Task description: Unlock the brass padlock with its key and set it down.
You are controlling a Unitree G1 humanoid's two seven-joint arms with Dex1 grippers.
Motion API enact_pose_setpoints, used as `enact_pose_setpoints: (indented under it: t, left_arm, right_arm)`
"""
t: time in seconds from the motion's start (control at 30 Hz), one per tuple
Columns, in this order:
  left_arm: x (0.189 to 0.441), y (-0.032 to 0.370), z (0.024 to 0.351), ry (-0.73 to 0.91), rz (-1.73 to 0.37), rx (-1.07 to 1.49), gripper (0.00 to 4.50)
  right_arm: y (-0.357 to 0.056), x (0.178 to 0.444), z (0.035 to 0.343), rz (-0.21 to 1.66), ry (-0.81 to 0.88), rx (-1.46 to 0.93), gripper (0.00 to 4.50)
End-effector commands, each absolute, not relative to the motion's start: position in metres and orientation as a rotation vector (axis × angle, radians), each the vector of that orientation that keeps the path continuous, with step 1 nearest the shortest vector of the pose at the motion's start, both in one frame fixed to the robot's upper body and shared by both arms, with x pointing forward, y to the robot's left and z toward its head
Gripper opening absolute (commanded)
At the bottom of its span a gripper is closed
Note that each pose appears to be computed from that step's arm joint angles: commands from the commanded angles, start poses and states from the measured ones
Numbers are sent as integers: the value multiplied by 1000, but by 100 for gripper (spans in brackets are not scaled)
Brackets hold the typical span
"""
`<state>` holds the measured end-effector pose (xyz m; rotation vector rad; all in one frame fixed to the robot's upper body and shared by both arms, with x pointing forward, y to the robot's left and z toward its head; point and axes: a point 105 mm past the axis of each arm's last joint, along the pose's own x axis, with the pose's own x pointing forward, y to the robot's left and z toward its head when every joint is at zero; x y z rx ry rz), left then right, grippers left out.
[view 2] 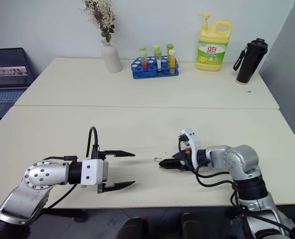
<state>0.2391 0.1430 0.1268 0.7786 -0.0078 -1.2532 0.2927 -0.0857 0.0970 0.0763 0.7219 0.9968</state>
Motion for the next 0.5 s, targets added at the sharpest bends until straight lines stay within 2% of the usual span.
enact_pose_setpoints:
  t: [0.03, 0.13, 0.2, 0.3, 0.5]
  left_arm:
    - [239, 150, 133, 42, -1183, 701, 416]
    - [244, 167, 132, 119, -1074, 668, 416]
    - [245, 173, 132, 137, -1037, 681, 416]
    - [246, 178, 133, 149, -1014, 706, 416]
    - [243, 178, 135, 155, -1024, 681, 416]
  right_arm:
    - [-93, 292, 121, 1093, 495, -130, 444]
    - [-101, 288, 138, 1201, 304, -331, 444]
    - [-102, 282, 144, 1254, 250, -368, 444]
    - [-105, 269, 150, 1354, 211, -416, 444]
    - [-120, 270, 148, 1385, 218, -521, 444]
